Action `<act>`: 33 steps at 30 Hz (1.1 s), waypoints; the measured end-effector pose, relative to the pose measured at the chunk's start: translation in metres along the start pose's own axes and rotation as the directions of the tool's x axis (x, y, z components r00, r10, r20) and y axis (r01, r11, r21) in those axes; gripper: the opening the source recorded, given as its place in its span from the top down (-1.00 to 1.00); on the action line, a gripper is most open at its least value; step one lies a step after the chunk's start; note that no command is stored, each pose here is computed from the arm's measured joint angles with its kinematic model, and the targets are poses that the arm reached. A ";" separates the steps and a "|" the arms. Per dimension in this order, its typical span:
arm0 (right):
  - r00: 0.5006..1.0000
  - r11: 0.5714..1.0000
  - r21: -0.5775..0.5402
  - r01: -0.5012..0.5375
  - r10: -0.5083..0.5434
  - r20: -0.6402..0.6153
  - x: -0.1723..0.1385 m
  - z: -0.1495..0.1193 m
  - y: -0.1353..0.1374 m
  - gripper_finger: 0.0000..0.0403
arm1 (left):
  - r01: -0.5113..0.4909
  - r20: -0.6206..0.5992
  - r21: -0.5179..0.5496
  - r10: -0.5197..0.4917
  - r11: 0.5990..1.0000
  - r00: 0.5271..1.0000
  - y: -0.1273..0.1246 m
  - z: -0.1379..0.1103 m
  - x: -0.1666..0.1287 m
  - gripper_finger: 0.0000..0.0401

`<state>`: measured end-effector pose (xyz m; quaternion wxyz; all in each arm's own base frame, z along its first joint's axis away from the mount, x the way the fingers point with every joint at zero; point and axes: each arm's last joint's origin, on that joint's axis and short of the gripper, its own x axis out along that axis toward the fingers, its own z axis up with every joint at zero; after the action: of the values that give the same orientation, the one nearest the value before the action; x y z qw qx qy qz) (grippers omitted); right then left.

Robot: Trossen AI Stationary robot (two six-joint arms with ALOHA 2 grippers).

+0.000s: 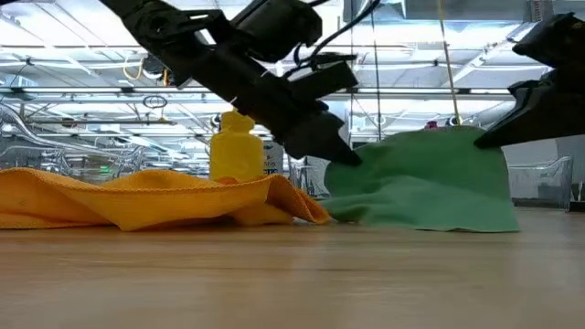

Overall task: Pick & Place Sports Items
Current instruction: Fold the green towel

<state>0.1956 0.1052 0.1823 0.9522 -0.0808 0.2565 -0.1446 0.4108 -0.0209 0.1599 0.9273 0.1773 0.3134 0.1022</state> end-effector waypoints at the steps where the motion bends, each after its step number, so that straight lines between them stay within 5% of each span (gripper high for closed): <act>1: 1.000 1.000 0.002 0.004 -0.004 0.004 0.001 0.001 -0.001 0.97 | 0.001 -0.001 0.000 -0.001 1.000 1.000 0.000 0.000 0.000 1.00; 17: 0.975 0.984 -0.172 -0.043 0.079 0.206 0.006 0.028 0.003 0.21 | -0.009 -0.010 -0.038 0.009 0.999 1.000 0.006 -0.002 0.002 1.00; 24: 0.990 0.988 -0.131 -0.082 0.096 0.105 0.053 0.011 0.003 0.22 | -0.015 0.016 -0.056 0.016 0.998 1.000 0.007 0.000 0.003 1.00; 28: 0.989 0.995 -0.094 -0.045 0.058 0.137 0.075 0.008 0.002 0.29 | -0.015 0.014 -0.072 0.016 0.997 1.000 0.007 0.000 0.003 1.00; 33: 0.981 0.991 -0.067 -0.118 0.127 0.150 0.093 0.002 0.001 0.39 | -0.015 0.010 -0.076 0.015 0.997 1.000 0.007 0.000 0.003 1.00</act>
<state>0.2739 0.0772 0.1406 0.9735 -0.1031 0.1910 -0.0715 0.4121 -0.0136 0.1611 0.9342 0.1446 0.3031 0.1201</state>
